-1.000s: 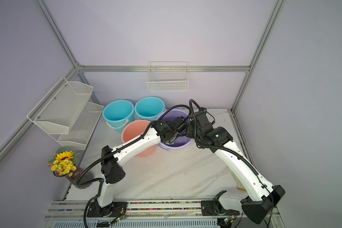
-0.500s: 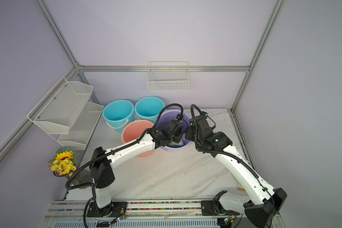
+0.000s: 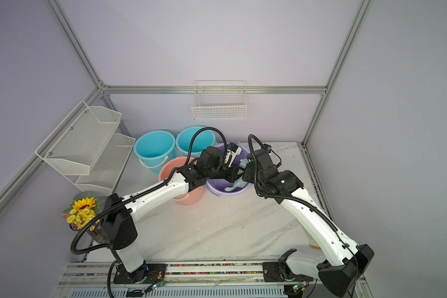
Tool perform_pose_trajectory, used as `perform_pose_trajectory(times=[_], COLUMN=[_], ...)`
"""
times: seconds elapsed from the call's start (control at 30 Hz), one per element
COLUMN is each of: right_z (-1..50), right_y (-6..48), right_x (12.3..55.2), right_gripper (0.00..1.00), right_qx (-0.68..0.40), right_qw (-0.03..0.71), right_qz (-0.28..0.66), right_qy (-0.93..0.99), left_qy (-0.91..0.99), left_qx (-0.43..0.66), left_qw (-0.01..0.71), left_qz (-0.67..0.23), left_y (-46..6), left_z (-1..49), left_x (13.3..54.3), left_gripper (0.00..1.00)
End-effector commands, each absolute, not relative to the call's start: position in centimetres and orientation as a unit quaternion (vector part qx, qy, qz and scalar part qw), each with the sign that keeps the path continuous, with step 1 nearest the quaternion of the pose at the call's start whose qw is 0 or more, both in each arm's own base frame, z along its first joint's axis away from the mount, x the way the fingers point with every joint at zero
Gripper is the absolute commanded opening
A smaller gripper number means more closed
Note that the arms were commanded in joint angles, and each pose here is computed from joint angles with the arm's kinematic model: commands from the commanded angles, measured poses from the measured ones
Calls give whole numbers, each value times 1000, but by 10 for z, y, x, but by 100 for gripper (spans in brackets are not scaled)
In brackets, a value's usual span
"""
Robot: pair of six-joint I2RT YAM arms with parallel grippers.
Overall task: Wipe the inside of the bucket with a cloth
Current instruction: Wipe the dirt from the inside of the bucket.
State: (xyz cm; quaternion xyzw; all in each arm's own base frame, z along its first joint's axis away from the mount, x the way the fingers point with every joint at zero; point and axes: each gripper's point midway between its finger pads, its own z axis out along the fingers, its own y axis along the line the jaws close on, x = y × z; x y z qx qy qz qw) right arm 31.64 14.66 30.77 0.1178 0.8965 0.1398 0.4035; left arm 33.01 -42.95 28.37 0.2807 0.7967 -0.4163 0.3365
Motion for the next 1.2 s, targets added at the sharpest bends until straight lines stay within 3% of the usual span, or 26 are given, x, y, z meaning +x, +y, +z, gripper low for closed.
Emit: perform_pose_trajectory(times=[0.0,0.23,0.43,0.57,0.7,0.93,1.17], right_z=[337,346,346,347,346,339,337], right_y=[156,152,149,145,144,151,164], right_x=[319,326,328,328,327,322,316], right_gripper=[0,0,0,0,0,0,0], right_qx=[96,89,88,86,84,82,84], right_qw=[431,444,444,445,444,430,418], right_qz=[161,137,123,109,107,129,179], right_qy=[883,881,883,885,886,890,887], left_qy=[800,851,872,863,837,809,803], left_qx=[357,427,467,456,408,280,206], left_qw=[251,176,145,151,224,418,544], left_qz=[-412,-252,-35,155,287,304,132], left_y=[-423,-369,-317,-277,-261,-288,-338], left_z=[271,222,197,197,221,279,295], left_x=[290,267,277,307,346,389,406], left_gripper=[0,0,0,0,0,0,0])
